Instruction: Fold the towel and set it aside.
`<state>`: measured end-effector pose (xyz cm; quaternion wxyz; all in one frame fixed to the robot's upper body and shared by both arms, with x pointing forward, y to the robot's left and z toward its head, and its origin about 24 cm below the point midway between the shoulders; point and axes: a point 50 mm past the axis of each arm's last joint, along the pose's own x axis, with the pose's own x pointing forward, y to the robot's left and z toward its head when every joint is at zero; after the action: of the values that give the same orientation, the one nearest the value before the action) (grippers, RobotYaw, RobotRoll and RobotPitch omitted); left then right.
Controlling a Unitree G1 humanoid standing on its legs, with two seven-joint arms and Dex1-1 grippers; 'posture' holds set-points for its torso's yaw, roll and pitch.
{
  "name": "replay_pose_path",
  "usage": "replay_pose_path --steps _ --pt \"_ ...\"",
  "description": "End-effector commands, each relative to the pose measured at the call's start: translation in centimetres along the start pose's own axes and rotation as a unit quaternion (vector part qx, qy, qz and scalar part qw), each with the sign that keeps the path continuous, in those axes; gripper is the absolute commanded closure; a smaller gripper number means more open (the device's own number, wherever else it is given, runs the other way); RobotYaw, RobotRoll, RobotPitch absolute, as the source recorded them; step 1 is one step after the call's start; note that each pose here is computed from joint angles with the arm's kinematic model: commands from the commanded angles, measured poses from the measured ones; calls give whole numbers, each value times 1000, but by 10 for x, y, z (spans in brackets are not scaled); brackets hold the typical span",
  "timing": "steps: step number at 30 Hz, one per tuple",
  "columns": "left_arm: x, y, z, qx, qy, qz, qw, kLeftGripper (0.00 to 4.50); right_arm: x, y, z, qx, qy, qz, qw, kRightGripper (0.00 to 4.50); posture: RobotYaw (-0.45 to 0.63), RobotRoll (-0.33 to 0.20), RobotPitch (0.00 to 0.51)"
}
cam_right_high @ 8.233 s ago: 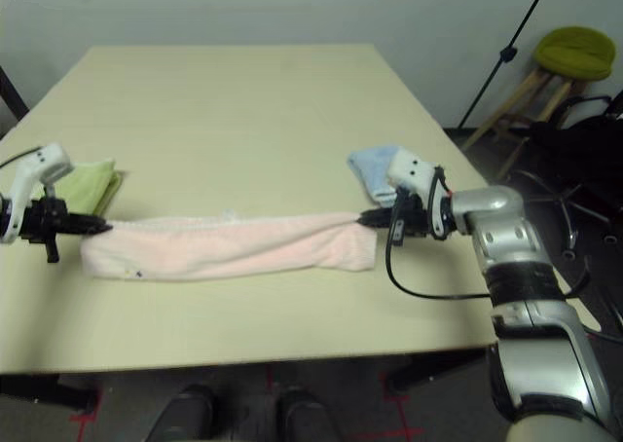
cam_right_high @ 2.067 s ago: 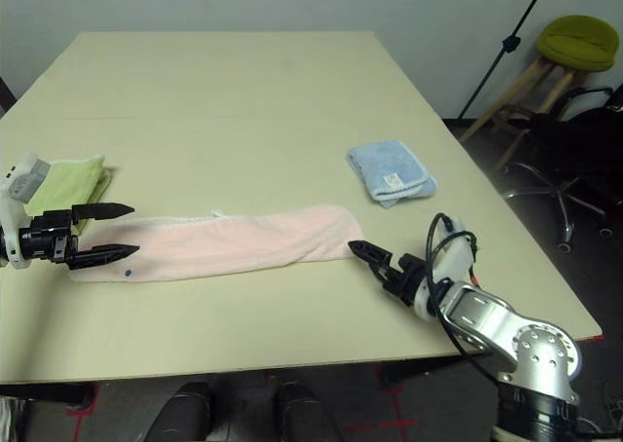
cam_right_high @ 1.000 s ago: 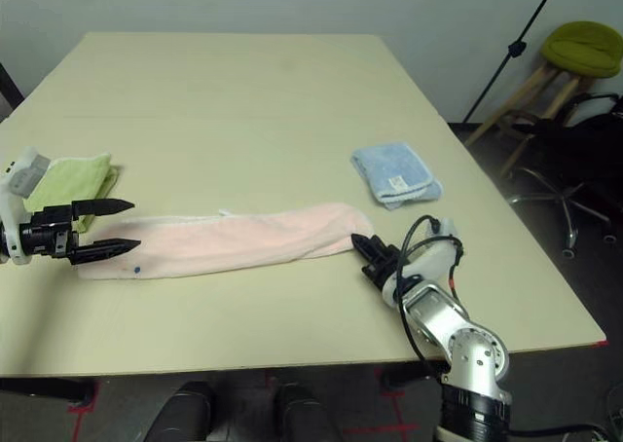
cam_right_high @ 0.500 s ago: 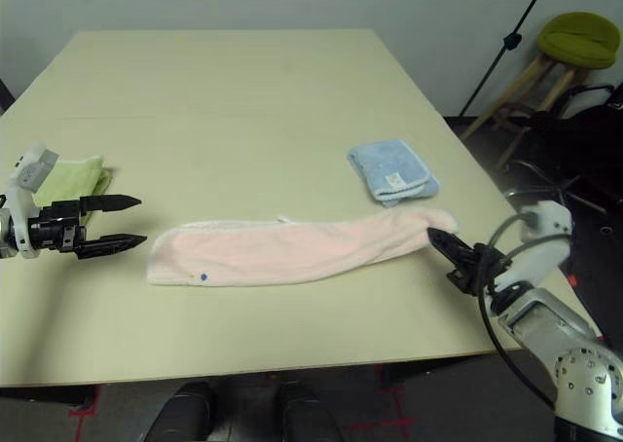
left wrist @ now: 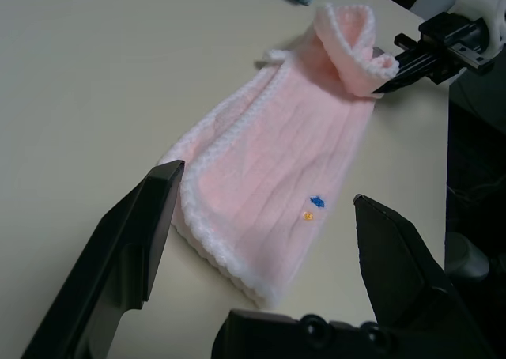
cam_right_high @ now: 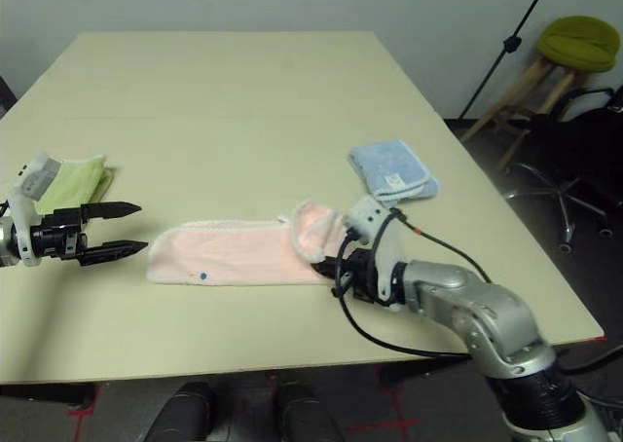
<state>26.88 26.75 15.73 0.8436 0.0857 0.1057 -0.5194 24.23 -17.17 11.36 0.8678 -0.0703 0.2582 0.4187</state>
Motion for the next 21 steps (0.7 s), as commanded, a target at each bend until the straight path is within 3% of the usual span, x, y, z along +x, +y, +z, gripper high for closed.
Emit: replay_pose_path --steps 1,6,9,13,19,20,21 --pt "0 -2 0 0 -1 3 1000 0 8 0 -6 -1 24 -3 1000 4469 135 0 119" --pt "5 -2 0 -1 -4 1 1000 0 22 6 -5 -10 27 9 1000 4469 133 0 117" --pt "8 -3 3 -7 -6 -1 1000 0 24 10 1 -13 23 19 999 3865 132 0 117" --pt "12 2 7 -26 15 26 999 0 6 13 14 -49 33 64 996 2466 121 0 118" --pt "37 -2 42 16 14 11 1000 0 -48 1 51 -70 17 120 990 299 117 0 117" --pt "43 -5 49 19 9 -2 1000 0 -57 -3 58 -71 9 120 990 25 110 0 116" --pt "54 -9 58 30 -4 -21 999 0 -68 -13 65 -73 -5 97 993 25 110 0 116"
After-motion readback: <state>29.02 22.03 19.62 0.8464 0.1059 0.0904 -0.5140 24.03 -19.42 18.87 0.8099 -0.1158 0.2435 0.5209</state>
